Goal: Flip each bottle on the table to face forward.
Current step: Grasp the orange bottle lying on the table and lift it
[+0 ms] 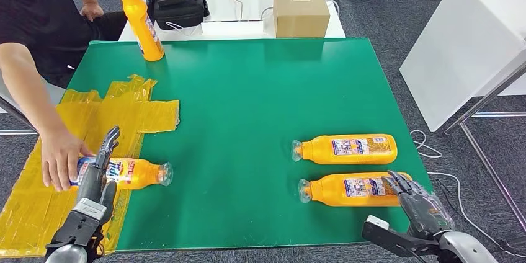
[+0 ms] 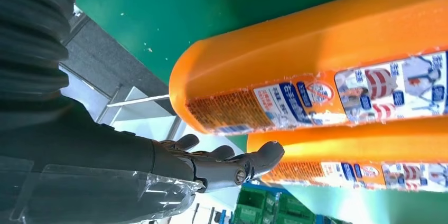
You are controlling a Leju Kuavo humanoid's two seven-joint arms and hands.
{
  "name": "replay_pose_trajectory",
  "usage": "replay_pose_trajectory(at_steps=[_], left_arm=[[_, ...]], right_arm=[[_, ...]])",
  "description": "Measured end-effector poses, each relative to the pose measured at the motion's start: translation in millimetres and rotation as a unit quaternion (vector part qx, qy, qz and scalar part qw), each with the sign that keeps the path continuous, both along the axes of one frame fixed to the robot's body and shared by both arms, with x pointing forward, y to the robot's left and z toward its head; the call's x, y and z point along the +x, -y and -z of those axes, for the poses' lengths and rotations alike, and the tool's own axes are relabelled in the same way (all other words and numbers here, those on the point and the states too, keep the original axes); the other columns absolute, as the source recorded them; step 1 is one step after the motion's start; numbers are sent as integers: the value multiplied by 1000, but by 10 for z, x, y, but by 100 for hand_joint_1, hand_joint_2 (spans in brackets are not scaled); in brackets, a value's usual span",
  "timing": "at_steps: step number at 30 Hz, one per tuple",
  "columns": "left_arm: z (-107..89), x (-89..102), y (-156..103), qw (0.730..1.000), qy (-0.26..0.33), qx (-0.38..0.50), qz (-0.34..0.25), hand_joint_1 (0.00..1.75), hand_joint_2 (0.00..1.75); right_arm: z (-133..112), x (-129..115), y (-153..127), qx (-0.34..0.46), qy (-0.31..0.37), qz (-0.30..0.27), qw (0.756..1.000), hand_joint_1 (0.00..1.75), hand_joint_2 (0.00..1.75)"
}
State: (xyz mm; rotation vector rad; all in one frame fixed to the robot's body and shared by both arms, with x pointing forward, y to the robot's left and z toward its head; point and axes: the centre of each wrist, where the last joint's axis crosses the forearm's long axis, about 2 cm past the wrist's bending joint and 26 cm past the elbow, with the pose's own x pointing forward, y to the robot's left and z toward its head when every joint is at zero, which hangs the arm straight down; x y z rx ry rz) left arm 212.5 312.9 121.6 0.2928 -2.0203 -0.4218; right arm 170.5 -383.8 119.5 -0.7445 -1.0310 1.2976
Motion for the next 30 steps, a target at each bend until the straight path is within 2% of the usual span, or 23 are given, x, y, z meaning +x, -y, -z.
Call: replay_pose_trajectory(at_steps=[12, 22, 30], left_arm=[[-13, 19, 4, 1000, -2, -18, 6, 0, 0], [-36, 55, 19, 1000, 0, -26, 14, 0, 0], [-22, 70, 29, 999, -3, -38, 20, 0, 0]], right_arm=[[142, 153, 87, -12, -17, 26, 999, 0, 175], [146, 447, 137, -33, -14, 28, 999, 0, 175], [146, 575, 124, -31, -15, 30, 999, 0, 175]])
